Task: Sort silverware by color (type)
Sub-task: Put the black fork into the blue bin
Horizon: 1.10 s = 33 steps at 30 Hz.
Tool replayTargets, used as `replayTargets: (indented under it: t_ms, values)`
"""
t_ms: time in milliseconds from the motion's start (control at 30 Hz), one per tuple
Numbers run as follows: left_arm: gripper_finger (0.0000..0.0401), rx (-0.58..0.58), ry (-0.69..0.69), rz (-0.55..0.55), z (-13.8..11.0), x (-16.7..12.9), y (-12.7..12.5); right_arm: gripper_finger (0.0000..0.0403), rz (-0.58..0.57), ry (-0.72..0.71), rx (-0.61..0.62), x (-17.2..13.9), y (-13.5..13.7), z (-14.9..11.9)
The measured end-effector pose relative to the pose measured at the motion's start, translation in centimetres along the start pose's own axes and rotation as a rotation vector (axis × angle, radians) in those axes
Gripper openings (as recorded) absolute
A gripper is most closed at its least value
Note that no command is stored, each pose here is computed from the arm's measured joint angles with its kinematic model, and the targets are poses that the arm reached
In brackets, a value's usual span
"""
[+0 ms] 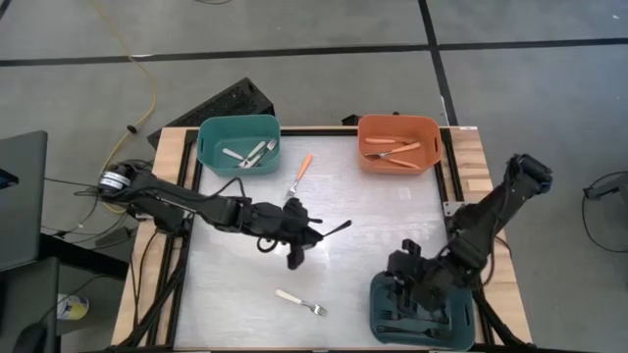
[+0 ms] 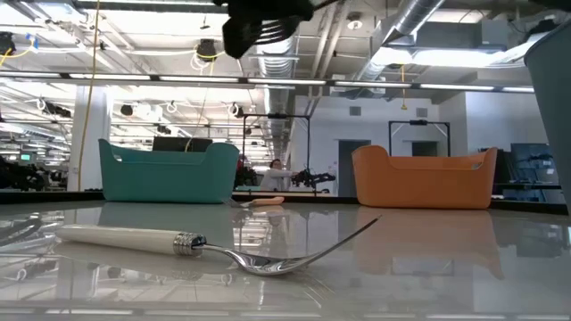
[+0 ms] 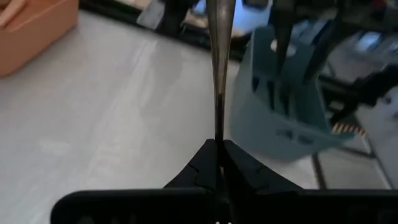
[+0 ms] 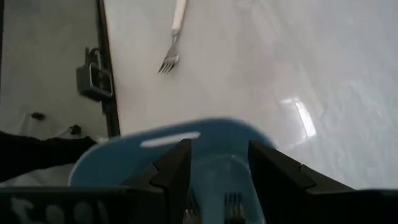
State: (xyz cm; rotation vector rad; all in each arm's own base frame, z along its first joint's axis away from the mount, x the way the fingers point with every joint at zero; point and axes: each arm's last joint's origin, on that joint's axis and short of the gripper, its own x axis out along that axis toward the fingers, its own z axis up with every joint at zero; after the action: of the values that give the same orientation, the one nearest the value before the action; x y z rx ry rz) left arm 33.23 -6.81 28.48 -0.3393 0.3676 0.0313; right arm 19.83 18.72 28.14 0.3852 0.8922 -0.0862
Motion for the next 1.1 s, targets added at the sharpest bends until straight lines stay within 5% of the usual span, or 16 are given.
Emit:
replayTargets:
  t_ms: [367, 733, 1100]
  values:
    - [0.0, -0.094, -0.259, -0.223, -1.4, 5.7, -4.1, 0.0182, 0.087, 0.029, -0.004, -3.2, 2.0, -4.6]
    - [0.0, 0.099, -0.16, -0.224, 1.6, 14.1, -10.4, 0.017, 0.013, 0.036, 0.002, -7.8, 0.0, -8.9]
    - [0.0, 0.112, -0.197, -0.317, 2.0, 19.7, -14.0, 0.0166, -0.178, 0.068, -0.062, -8.6, -2.3, -9.6]
